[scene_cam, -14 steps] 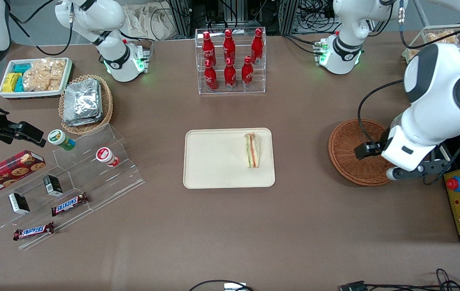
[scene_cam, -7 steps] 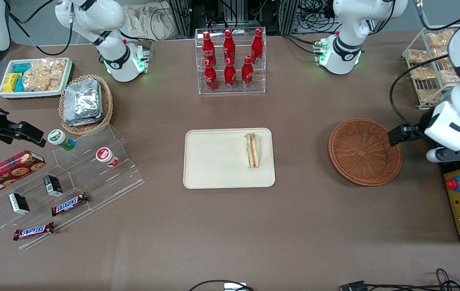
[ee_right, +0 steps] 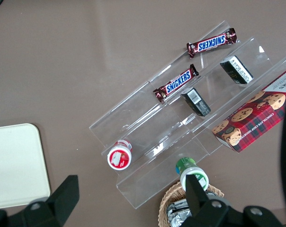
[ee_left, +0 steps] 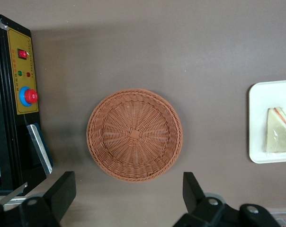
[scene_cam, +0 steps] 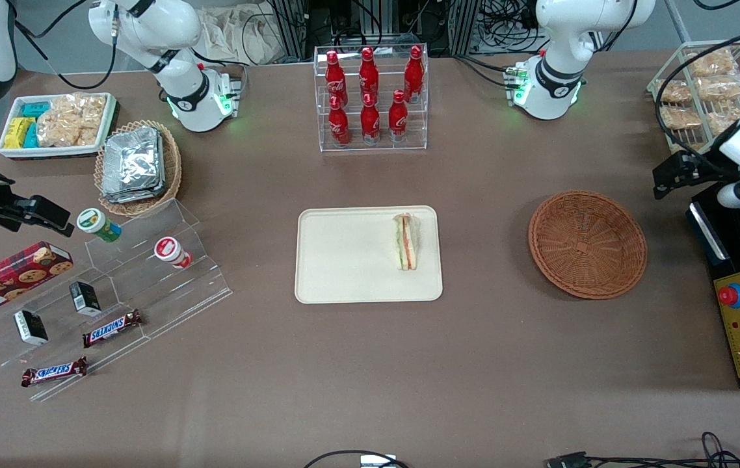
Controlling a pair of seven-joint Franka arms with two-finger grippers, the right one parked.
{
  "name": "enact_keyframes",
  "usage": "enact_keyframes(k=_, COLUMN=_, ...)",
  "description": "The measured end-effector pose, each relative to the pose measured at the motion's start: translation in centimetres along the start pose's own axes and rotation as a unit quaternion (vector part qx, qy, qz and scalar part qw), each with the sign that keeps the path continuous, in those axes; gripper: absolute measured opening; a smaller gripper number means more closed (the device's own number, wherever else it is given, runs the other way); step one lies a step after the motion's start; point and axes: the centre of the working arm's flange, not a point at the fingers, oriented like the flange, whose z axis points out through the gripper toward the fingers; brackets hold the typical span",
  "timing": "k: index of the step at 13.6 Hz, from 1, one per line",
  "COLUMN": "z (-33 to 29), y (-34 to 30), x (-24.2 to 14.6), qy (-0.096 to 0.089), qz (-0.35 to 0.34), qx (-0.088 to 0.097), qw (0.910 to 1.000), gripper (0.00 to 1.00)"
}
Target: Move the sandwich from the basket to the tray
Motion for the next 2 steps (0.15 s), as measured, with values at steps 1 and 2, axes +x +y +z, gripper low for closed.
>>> enact_keyframes(k=1, z=-0.29, y=0.0, x=-0.33, qy=0.001, qz=0.003, qx=0.0, qw=1.0, gripper=1.0)
enact_keyframes(k=2, z=-0.54, y=-0.02, x=-0.6, qy=0.001, qz=0.006, qx=0.001, qw=1.0, gripper=1.0)
